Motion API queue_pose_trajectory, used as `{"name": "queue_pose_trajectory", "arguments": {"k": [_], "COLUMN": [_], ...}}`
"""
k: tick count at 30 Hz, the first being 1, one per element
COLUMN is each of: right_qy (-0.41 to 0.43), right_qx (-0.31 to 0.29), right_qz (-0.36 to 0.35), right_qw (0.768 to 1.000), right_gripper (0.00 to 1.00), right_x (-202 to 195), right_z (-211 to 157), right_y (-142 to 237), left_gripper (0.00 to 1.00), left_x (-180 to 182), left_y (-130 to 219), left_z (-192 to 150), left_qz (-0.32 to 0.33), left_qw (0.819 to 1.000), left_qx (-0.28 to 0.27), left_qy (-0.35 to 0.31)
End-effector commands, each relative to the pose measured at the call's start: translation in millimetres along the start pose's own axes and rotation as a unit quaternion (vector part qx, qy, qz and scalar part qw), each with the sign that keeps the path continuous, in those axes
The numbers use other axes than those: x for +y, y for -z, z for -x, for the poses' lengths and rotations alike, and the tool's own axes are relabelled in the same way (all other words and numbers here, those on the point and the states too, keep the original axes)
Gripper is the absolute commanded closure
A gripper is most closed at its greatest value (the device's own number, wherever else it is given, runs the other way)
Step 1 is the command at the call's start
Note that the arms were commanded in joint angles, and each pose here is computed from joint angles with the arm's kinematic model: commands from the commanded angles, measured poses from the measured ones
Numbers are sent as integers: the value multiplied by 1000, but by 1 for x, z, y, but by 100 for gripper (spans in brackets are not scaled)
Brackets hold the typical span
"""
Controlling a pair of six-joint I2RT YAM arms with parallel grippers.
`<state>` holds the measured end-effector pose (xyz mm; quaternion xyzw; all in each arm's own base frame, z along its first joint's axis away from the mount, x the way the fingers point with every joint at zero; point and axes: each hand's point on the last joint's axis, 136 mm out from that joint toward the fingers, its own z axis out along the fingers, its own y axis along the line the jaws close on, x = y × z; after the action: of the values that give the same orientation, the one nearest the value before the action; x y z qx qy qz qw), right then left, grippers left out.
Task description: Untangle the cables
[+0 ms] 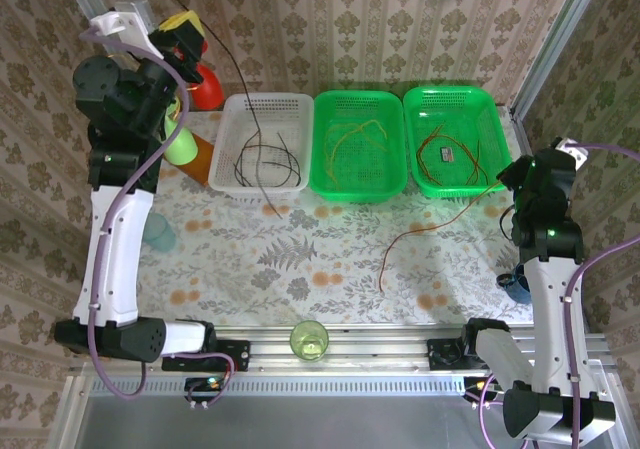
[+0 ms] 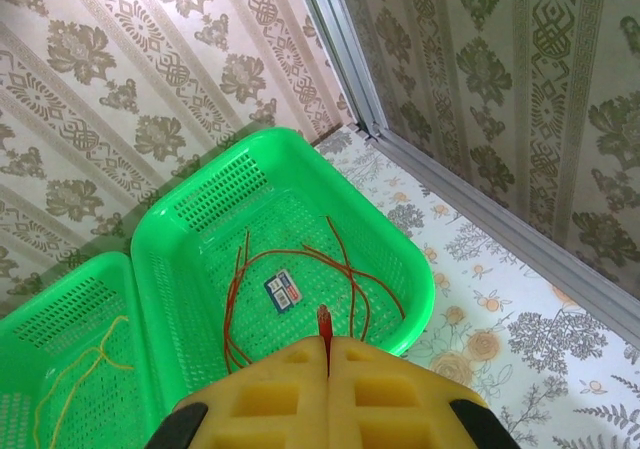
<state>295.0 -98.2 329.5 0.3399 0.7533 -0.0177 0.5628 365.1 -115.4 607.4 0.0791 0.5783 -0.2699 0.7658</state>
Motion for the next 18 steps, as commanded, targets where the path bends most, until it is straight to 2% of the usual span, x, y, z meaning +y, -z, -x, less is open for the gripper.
{"name": "queue_pose_trajectory", "arguments": {"k": [1,7,12,18], "right_qy": [-4,-8,-2,3], "right_qx": [-18,-20,-20,-24], "right_qz": [9,16,17,16], "right_qw": [1000,1000,1000,1000], "right_gripper": [100,100,100,100], "right_x": [7,10,12,12], "right_z": [15,17,19,22], "right_y": [7,10,11,14], "left_gripper": [100,100,100,100], "left_x": [9,9,24,20], "left_y": [-10,-35,-47,-63], "left_z": [12,10,17,27], "left_qz": [25,1,33,23], "left_qw": [998,999,996,996], "left_qx": [-24,-27,-29,-32], "left_qy": [-51,-43,-71,-77]}}
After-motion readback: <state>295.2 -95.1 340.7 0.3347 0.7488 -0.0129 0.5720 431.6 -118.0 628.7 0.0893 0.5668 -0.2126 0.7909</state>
